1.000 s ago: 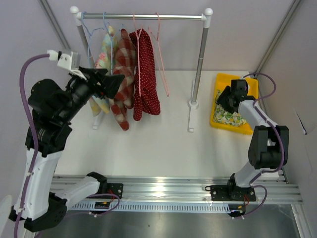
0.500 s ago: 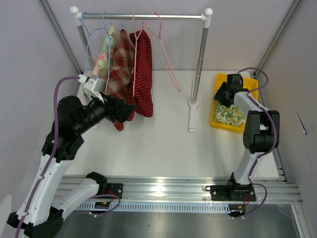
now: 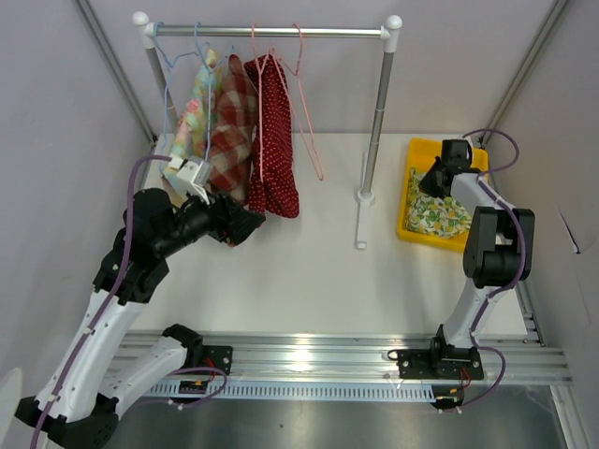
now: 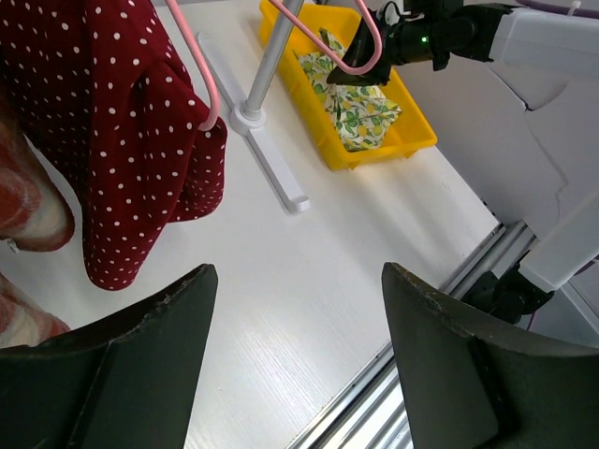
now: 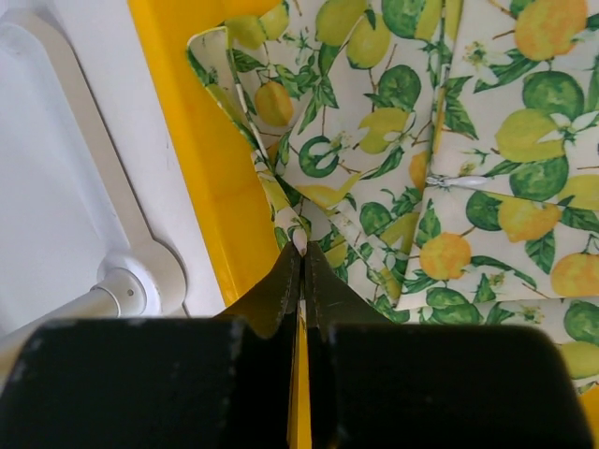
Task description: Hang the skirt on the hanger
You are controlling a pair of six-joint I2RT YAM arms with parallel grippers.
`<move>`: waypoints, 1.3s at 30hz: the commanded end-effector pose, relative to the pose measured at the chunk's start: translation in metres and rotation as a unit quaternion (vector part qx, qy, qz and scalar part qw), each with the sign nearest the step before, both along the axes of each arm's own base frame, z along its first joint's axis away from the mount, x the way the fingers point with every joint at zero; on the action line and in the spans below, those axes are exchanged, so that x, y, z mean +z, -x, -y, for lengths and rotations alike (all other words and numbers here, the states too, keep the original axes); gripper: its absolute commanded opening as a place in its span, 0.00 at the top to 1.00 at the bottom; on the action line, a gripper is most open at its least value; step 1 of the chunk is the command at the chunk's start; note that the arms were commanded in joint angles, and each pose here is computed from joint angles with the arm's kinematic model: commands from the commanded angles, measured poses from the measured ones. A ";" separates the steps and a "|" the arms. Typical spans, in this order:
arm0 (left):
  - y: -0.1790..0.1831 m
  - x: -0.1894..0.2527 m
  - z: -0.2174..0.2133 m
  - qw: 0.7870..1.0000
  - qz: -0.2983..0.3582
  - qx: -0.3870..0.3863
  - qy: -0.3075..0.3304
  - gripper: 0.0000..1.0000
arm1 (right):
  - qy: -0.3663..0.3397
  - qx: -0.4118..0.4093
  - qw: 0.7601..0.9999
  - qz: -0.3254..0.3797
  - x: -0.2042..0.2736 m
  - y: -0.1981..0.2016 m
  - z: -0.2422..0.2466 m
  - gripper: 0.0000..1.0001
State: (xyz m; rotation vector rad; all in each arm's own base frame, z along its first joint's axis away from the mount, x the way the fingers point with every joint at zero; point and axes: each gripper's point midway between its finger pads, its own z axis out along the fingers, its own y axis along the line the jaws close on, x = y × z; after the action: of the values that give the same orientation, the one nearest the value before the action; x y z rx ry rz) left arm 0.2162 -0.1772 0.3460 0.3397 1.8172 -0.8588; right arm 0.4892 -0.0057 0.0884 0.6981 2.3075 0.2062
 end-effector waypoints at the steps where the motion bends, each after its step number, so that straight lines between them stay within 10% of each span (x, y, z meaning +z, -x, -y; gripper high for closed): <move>1: 0.002 0.004 0.005 1.000 0.013 -0.014 0.008 0.24 | -0.008 -0.005 0.998 0.062 0.054 -0.009 0.011 1.00; 18: -0.005 -0.031 0.021 0.999 -0.015 -0.046 0.000 0.25 | 0.005 0.041 0.947 0.318 0.343 0.110 -0.029 1.00; 39: -0.001 -0.077 0.043 0.995 -0.044 -0.086 0.000 0.23 | -0.077 0.259 0.820 0.504 0.526 0.251 -0.163 1.00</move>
State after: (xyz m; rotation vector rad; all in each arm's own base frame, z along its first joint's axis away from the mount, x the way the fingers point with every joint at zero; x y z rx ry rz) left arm 0.2165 -0.2114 0.2644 0.4518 1.9292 -0.9674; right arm 0.2651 0.1568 0.5665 0.0106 1.5243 0.7205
